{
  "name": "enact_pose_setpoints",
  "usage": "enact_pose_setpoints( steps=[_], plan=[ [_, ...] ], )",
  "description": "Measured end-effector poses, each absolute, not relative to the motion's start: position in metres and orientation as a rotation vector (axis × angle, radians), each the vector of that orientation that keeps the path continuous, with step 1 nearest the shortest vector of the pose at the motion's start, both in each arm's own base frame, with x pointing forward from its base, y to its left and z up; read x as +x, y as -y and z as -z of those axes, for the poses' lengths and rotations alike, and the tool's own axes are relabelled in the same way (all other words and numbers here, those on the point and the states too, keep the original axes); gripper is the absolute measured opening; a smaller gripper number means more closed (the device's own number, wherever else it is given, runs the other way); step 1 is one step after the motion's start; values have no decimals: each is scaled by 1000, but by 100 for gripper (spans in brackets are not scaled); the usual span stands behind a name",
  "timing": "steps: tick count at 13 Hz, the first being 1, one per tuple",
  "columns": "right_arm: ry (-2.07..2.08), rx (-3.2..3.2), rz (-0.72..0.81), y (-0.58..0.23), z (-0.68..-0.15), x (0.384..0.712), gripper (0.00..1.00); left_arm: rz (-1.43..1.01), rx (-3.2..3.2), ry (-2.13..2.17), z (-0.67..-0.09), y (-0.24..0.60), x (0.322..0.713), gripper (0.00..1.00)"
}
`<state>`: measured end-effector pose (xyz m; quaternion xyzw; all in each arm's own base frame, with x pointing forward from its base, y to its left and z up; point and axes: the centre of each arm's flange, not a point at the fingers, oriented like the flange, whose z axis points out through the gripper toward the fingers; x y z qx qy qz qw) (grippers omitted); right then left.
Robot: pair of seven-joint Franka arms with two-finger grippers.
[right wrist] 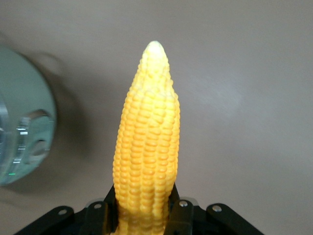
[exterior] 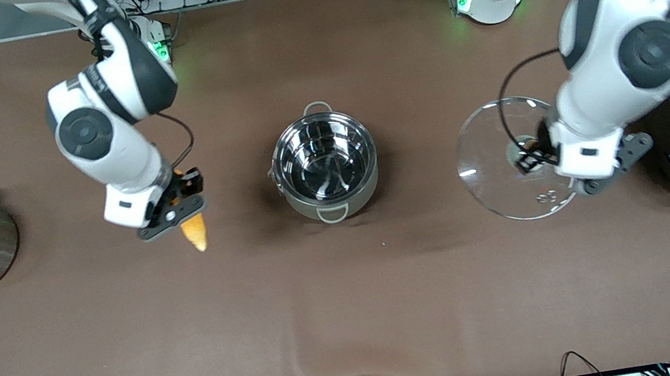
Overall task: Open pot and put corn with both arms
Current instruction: 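Lift the lid aside with the left gripper while the right gripper carries corn, then set the glass lid on the table with the left gripper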
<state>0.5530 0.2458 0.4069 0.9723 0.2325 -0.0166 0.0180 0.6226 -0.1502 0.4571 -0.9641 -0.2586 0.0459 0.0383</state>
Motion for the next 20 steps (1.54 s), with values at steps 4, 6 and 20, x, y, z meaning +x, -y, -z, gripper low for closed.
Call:
enact_pose_setpoints(
  steps=[4,6,20],
  plan=[
    [-900,2978,10,-317,-416,527,39,-155,-2952,851,-357,106,616,50],
    [-964,2947,10,-353,-409,513,39,-149,-2961,857,-312,102,603,50],
    [-1062,2731,-59,-504,-329,458,39,-101,-2991,891,-219,84,544,66]
  ],
)
